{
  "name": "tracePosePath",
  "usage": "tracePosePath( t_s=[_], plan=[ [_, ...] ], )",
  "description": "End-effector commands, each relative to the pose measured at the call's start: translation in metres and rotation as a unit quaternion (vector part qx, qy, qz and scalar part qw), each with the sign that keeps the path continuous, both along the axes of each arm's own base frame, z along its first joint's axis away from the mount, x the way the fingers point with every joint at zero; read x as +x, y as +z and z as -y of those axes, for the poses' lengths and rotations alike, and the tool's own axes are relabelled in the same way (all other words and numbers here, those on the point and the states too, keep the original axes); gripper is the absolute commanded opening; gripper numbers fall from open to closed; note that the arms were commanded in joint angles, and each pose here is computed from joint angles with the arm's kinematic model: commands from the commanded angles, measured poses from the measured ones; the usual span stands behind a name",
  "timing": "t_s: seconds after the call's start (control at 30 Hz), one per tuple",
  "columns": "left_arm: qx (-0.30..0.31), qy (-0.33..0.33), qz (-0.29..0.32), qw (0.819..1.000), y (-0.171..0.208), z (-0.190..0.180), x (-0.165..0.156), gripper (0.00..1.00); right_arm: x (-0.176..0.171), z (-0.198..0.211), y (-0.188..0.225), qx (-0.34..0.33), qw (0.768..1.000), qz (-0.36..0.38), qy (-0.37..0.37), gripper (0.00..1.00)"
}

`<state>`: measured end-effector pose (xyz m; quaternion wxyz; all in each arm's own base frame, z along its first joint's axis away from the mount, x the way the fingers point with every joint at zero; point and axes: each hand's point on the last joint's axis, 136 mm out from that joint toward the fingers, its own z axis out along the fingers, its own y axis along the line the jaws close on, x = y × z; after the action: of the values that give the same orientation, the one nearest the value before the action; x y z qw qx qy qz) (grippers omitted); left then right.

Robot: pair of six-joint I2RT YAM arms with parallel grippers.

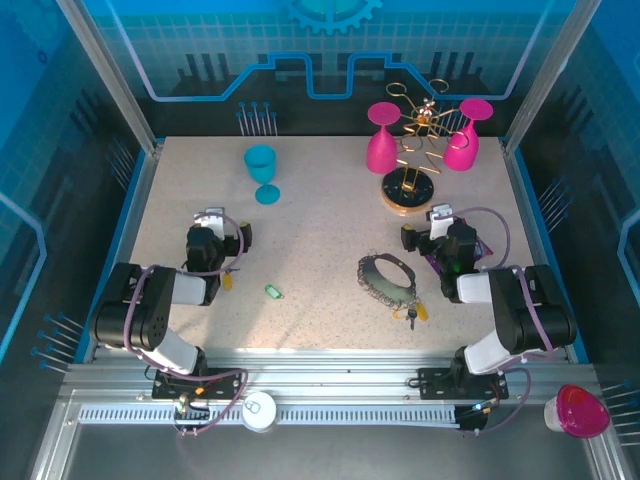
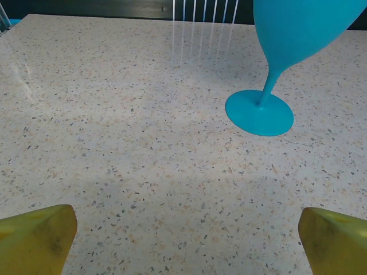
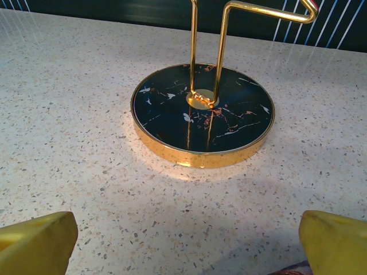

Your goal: Put the keys on the keyring

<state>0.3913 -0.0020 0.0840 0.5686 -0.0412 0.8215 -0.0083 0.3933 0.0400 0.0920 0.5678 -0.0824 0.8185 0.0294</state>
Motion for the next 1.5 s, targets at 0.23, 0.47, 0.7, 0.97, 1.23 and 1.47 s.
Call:
tracePosePath(
  t_s=[0.23, 0.47, 0.7, 0.97, 1.23, 1.47],
  plan=[
    [-0.002, -0.006, 0.017, 1.0, 0.012, 0.0, 0.007, 0.99, 0.006, 0.005, 0.005, 0.001, 1.0, 0.008, -0.005, 1.0],
    [-0.002, -0.006, 0.016, 1.0, 0.012, 0.0, 0.007, 0.99, 0.006, 0.005, 0.005, 0.001, 1.0, 0.009, -0.004, 1.0],
    [-0.006, -0.008, 0.015, 1.0, 0.012, 0.0, 0.008, 0.99, 0.005, 0.005, 0.005, 0.001, 1.0, 0.008, -0.004, 1.0],
    [-0.007, -0.018, 0.02, 1.0, 0.012, 0.002, 0.005, 0.99, 0.005, 0.003, 0.007, 0.002, 1.0, 0.011, 0.002, 1.0],
    [-0.005, -0.003, 0.079, 0.997, 0.059, -0.002, -0.021, 0.99, -0.015, -0.001, 0.053, -0.003, 1.0, 0.024, -0.01, 1.0],
    [-0.077, -0.016, 0.083, 0.993, 0.108, 0.009, -0.034, 0.99, -0.041, -0.005, 0.073, 0.118, 0.992, -0.03, -0.037, 0.96]
  ],
)
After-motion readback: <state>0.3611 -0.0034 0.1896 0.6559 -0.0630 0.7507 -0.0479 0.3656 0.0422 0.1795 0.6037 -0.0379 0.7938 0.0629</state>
